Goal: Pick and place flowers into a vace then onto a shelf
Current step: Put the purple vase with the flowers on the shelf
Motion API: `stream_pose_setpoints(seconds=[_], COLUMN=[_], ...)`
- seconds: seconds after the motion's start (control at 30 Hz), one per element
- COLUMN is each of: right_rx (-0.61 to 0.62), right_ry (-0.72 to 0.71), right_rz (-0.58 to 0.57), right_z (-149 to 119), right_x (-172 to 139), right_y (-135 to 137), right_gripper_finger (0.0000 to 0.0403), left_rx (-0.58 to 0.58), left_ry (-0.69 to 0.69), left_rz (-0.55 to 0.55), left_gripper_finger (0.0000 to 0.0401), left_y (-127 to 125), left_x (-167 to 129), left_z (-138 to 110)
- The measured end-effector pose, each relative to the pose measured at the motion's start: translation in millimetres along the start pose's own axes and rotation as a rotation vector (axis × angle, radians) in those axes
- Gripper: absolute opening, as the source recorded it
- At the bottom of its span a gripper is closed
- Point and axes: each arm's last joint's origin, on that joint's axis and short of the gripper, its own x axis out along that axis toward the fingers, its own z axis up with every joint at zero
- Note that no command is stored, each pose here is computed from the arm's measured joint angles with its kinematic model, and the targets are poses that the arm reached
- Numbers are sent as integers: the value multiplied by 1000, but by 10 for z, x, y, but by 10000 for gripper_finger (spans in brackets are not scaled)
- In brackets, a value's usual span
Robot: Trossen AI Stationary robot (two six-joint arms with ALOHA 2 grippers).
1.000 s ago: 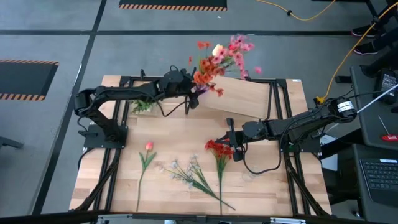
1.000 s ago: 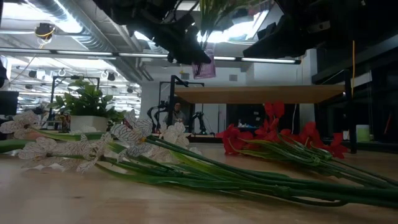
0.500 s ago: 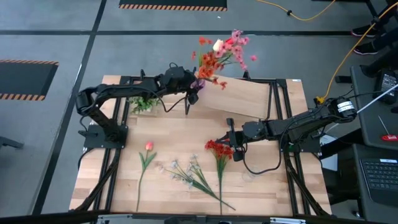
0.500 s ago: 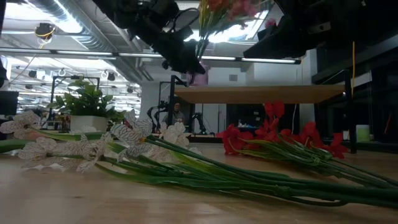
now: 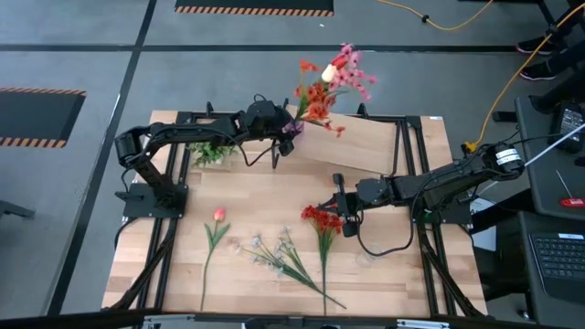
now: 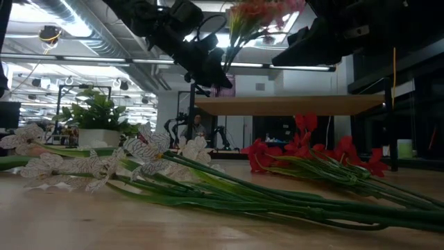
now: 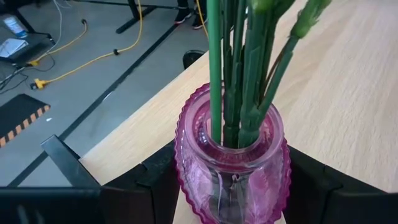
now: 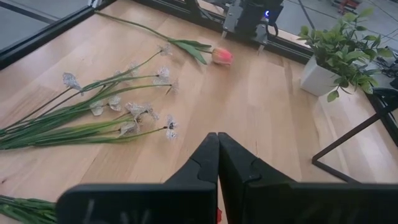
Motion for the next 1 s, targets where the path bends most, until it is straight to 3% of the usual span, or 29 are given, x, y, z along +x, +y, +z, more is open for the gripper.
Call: stream_pose_setpoints(seconds=[0.33, 0.53, 1.0], right_rx=[0, 0, 0], right_ry=[1, 0, 0], right_rz=[0, 0, 0], right_z=[-1, 0, 1], right_x=[0, 0, 0], right_y=[0, 0, 0], right_gripper_finger=[5, 5, 5], left_rx=[35, 53, 63], left_ry=[5, 25, 20], left_rz=[4, 5, 5], left_gripper_finger=[203, 242, 230], left_y=[1, 0, 1], left_x=[0, 7, 7], left_z=[-5, -30, -25])
